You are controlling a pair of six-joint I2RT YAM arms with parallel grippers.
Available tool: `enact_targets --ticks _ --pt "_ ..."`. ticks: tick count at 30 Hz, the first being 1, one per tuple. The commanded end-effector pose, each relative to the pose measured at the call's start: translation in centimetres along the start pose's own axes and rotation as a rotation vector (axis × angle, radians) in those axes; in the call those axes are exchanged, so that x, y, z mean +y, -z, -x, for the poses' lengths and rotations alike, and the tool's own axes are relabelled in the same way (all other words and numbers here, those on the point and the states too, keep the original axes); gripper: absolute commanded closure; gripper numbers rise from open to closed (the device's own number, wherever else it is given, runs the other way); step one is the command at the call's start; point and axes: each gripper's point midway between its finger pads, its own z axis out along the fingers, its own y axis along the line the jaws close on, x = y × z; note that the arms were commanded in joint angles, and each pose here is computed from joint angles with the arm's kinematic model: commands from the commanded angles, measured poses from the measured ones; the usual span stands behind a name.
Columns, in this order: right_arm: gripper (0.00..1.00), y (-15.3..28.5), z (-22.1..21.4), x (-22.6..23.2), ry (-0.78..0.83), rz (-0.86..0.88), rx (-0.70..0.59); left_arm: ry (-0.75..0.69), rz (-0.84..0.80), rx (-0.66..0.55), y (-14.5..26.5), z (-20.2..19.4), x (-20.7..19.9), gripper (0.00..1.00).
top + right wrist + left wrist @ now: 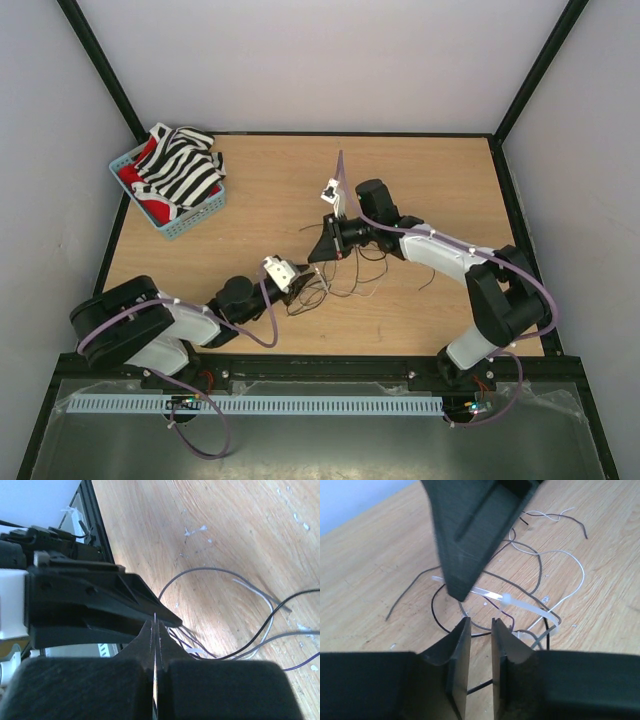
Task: Zip-tie the wires
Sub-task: Tie the cable at the center of the board.
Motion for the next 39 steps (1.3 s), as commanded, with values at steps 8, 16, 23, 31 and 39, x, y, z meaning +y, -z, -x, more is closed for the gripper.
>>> enact_targets --ticks 8,16,23,31,39 --pt "1.00 0.2 1.2 0.7 -0.014 -0.014 -0.110 0.177 -0.052 -0.121 2.1 3.2 0.4 0.45" --pt "1.00 0.1 1.8 1.7 -0.033 -0.007 -0.162 0.301 -0.082 -0.142 1.0 4.8 0.0 0.42" --pt "1.00 0.0 1.7 2.1 -0.036 0.003 -0.166 0.314 -0.029 -0.163 -0.3 5.8 1.2 0.40" --pt "1.00 0.0 1.9 2.4 -0.035 0.011 -0.169 0.300 0.002 -0.158 -1.3 5.7 1.8 0.49" --pt "1.00 0.1 2.4 2.4 -0.033 0.002 -0.185 0.310 -0.021 -0.134 -1.5 5.0 1.3 0.65"
